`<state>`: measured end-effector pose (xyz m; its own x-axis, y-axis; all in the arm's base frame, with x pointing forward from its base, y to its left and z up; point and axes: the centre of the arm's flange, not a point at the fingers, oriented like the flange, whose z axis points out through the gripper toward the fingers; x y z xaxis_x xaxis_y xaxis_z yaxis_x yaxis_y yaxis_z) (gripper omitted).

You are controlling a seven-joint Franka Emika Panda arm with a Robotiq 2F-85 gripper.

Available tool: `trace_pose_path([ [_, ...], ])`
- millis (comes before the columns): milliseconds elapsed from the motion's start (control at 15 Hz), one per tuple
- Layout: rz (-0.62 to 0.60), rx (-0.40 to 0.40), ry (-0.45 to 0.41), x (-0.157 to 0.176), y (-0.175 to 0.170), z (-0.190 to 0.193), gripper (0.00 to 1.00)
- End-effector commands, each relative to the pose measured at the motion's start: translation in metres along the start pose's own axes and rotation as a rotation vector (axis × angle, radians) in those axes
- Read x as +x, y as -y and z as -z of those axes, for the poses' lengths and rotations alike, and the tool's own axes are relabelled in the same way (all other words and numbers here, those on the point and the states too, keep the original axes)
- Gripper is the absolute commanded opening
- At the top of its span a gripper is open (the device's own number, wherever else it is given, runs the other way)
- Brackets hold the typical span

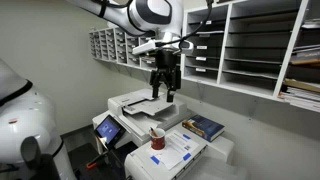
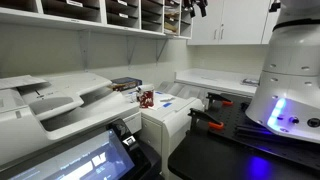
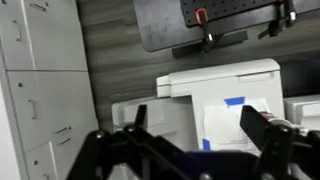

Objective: Move the mug to the right end of the copier

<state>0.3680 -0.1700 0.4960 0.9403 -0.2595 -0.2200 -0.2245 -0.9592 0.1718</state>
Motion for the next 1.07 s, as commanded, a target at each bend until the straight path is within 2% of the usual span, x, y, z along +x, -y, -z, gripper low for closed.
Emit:
trace_pose_path([
  [0, 0.000, 0.000, -0.001, 0.000, 0.000, 0.000, 1.00],
  [200, 0.000, 0.000, -0.001, 0.000, 0.000, 0.000, 1.00],
  [267, 0.003, 0.022, -0.016, 0.002, 0.002, -0.002, 1.00],
  [400, 0.008, 0.141, 0.008, 0.007, 0.012, -0.016, 1.00],
  [467, -0.037, 0.207, 0.042, 0.011, 0.020, -0.025, 1.00],
  [600, -0.034, 0.303, 0.020, 0.021, 0.039, -0.049, 1.00],
  [667, -0.042, 0.325, -0.001, 0.028, 0.049, -0.061, 1.00],
  [1000, -0.074, 0.305, -0.109, 0.063, 0.095, -0.129, 1.00],
])
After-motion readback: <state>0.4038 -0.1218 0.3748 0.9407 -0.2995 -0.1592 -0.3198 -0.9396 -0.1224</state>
